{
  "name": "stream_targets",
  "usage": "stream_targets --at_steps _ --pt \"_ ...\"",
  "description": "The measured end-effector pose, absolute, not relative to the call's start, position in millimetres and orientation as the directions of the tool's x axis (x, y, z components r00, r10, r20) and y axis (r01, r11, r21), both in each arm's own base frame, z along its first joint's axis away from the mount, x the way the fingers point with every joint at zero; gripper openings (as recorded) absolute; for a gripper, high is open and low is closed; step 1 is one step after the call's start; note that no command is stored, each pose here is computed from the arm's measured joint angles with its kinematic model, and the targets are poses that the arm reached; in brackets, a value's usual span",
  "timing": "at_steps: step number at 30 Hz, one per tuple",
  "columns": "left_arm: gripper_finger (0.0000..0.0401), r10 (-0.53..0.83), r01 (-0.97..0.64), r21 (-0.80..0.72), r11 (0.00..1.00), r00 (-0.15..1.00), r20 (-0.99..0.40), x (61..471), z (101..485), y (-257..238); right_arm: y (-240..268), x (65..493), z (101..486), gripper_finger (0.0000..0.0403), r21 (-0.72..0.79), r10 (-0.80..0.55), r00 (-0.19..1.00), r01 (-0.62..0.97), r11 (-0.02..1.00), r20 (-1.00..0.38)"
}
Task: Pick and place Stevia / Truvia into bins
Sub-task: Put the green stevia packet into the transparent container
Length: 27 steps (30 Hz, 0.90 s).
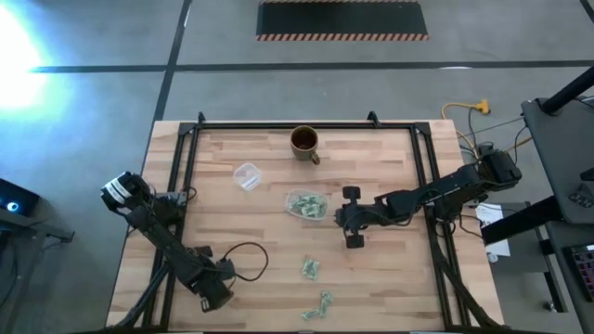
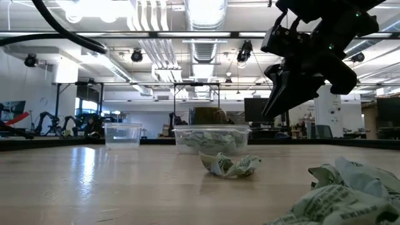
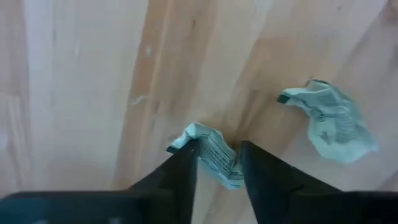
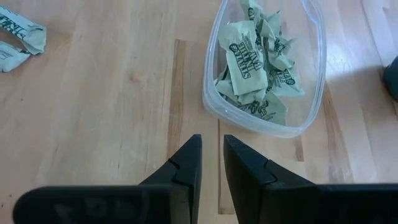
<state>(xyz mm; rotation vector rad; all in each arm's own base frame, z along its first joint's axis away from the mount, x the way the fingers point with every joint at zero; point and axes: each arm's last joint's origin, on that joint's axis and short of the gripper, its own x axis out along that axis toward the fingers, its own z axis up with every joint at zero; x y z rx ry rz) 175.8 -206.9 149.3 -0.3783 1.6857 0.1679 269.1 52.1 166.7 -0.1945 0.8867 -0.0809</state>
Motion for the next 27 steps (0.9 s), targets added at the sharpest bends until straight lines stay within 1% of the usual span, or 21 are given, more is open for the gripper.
stream_targets --at_steps 5,7,12,15,22,27 --pt "0.0027 -0.131 -0.315 -0.09 0.945 -0.109 -0.985 175 149 -205 52 269 167 0.0057 -0.202 -0.15 0.631 -0.01 0.979 -0.761" --pt "0.0008 -0.126 -0.311 -0.088 0.946 -0.103 -0.987 175 149 -205 52 269 167 0.0056 -0.204 -0.15 0.633 -0.013 0.979 -0.759" --pt "0.0005 -0.115 -0.27 -0.089 0.959 -0.082 -0.99 177 150 -205 52 270 168 0.0056 -0.206 -0.148 0.642 -0.016 0.978 -0.752" --pt "0.0002 -0.088 -0.237 -0.074 0.969 -0.047 -0.995 180 152 -203 53 270 168 0.0056 -0.207 -0.147 0.644 -0.018 0.978 -0.751" --pt "0.0 0.051 -0.137 0.028 0.99 0.171 -0.984 199 163 -192 53 271 168 0.0056 -0.206 -0.146 0.648 -0.018 0.978 -0.748" --pt "0.0 0.203 -0.083 0.186 0.979 0.304 -0.931 219 170 -174 53 271 168 0.0056 -0.206 -0.146 0.65 -0.017 0.978 -0.746"
